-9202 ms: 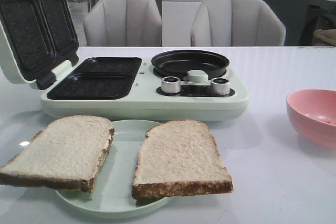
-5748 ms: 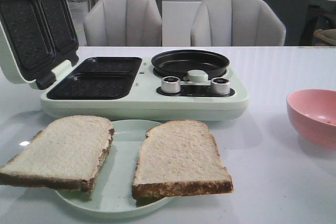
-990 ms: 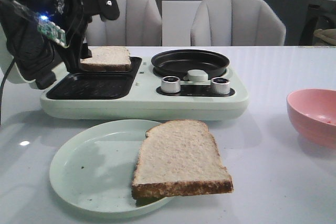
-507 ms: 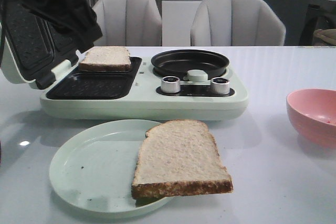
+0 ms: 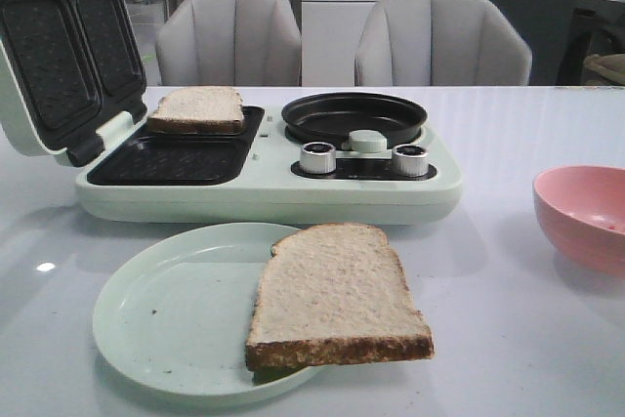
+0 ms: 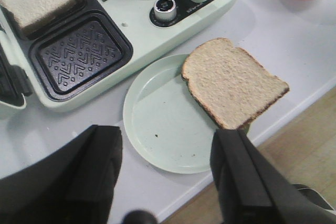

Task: Make breakfast with bread and shrimp
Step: 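Open the left gripper and withdraw it from the press, then reach the right gripper to the remaining bread slice and grasp it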

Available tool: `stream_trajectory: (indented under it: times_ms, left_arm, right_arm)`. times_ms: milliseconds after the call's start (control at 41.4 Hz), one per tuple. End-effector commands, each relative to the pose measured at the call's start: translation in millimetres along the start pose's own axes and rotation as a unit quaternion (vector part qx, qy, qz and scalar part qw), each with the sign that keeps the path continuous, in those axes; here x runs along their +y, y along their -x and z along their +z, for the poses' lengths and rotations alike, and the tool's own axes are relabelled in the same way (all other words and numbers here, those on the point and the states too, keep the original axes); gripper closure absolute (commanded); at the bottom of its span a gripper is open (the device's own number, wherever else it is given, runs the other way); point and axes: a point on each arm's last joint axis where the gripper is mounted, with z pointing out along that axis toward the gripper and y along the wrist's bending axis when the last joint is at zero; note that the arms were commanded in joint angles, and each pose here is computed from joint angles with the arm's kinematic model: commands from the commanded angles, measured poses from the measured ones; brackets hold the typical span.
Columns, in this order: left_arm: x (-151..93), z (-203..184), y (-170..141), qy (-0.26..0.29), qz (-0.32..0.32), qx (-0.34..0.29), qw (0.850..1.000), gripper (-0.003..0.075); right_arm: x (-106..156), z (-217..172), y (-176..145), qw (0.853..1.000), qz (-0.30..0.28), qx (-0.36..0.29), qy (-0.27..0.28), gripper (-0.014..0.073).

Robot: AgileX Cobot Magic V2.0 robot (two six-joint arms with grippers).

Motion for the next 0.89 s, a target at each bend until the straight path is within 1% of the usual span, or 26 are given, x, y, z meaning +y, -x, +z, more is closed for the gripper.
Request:
stream_trajectory:
  times_ms: [0, 97, 217, 266, 338, 435, 531, 604, 749, 869]
  left_arm:
    - [1, -22, -4, -0.031, -0.013, -0.051, 0.998, 0.0284]
    - [4, -34, -15, -0.047, -0.029, -0.064, 0.996, 0.0284]
    - [7, -45, -21, -0.058, -0.04, -0.081, 0.994, 0.0284]
    - [7, -46, -21, -0.059, -0.041, -0.084, 0.994, 0.0284]
    - [7, -47, -22, -0.059, -0.041, -0.085, 0.994, 0.0284]
    - [7, -46, -21, -0.059, -0.041, -0.085, 0.994, 0.0284]
    - [7, -46, -21, -0.06, -0.041, -0.086, 0.994, 0.0284]
    - [7, -46, -21, -0.058, -0.04, -0.087, 0.994, 0.0284]
    - [7, -47, -20, -0.059, -0.039, -0.092, 0.993, 0.0284]
    - [7, -47, -18, -0.064, -0.04, -0.105, 0.992, 0.0284]
  right_arm:
    - [0, -3, 13, 0.999, 0.0, -0.046, -0.002, 0.0095]
    - [0, -2, 12, 0.999, 0.004, -0.045, 0.001, 0.0095]
    - [8, 2, 9, 0.996, 0.068, -0.033, 0.046, 0.0095]
    - [11, 8, 8, 0.994, 0.091, -0.009, 0.067, 0.0096]
    - [17, 21, 5, 0.989, 0.103, 0.035, 0.098, 0.0096]
    - [28, 43, 3, 0.977, 0.123, 0.092, 0.146, 0.0096]
    - [42, 69, -1, 0.962, 0.125, 0.15, 0.19, 0.0096]
    - [52, 87, -6, 0.952, 0.126, 0.182, 0.212, 0.0096]
    - [73, 126, -16, 0.934, 0.124, 0.234, 0.241, 0.0096]
    - [88, 155, -16, 0.92, 0.132, 0.264, 0.259, 0.0096]
